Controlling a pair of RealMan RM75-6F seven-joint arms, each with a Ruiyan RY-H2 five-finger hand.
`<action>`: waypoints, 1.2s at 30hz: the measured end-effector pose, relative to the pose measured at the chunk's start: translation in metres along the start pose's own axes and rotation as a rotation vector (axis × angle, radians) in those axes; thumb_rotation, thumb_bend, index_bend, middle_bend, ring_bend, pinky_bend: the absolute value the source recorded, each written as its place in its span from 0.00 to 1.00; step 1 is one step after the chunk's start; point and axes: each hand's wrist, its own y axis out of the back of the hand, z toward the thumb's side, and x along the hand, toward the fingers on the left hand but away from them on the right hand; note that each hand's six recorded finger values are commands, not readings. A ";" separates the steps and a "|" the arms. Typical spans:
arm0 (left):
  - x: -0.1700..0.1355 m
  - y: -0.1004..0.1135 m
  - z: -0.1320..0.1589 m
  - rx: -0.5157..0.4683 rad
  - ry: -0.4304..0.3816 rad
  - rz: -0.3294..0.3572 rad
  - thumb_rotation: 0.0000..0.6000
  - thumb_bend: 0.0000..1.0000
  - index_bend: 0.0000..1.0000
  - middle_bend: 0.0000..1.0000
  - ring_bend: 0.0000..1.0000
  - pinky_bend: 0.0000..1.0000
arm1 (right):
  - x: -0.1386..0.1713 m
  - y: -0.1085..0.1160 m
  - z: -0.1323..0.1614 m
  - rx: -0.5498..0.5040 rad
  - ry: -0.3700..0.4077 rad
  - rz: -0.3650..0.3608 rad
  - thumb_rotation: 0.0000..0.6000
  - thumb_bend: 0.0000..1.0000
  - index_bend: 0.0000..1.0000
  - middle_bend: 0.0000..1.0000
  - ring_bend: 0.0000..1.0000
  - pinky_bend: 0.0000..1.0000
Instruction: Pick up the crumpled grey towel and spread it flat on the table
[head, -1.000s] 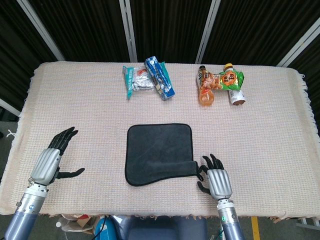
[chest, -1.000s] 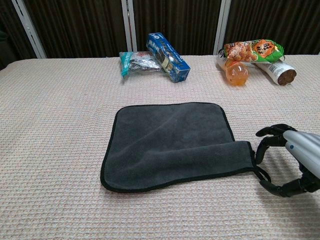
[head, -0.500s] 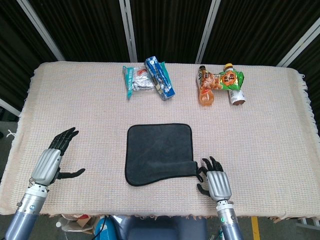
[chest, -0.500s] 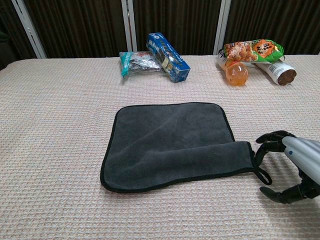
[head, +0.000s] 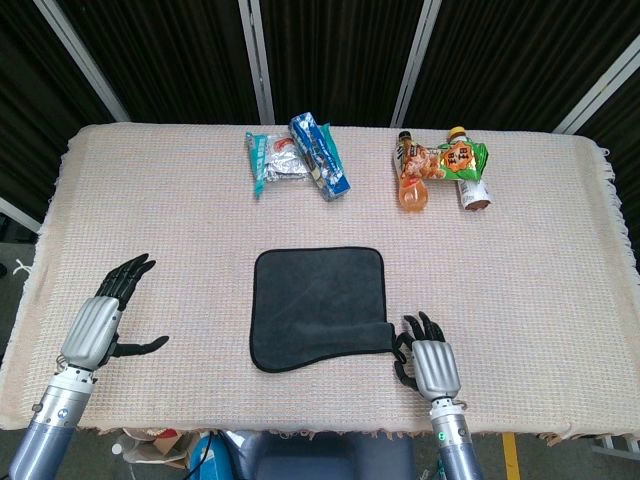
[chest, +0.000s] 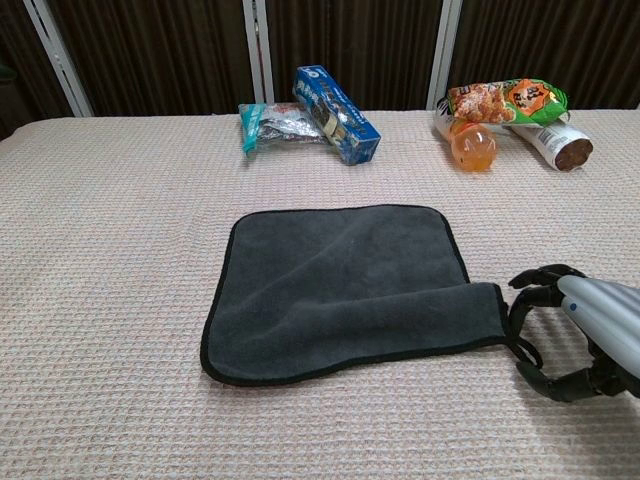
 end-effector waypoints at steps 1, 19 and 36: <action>0.000 0.000 0.000 0.001 -0.001 0.000 1.00 0.04 0.07 0.00 0.00 0.00 | 0.000 0.000 0.000 -0.002 0.000 -0.003 1.00 0.44 0.50 0.17 0.01 0.14; 0.000 0.000 0.000 -0.001 0.001 0.002 1.00 0.04 0.07 0.00 0.00 0.00 | 0.000 -0.001 -0.001 -0.001 0.003 -0.010 1.00 0.49 0.54 0.17 0.01 0.14; 0.000 0.001 -0.001 -0.006 0.005 0.001 1.00 0.04 0.07 0.00 0.00 0.00 | 0.001 -0.004 -0.002 0.007 -0.001 -0.013 1.00 0.49 0.72 0.25 0.04 0.14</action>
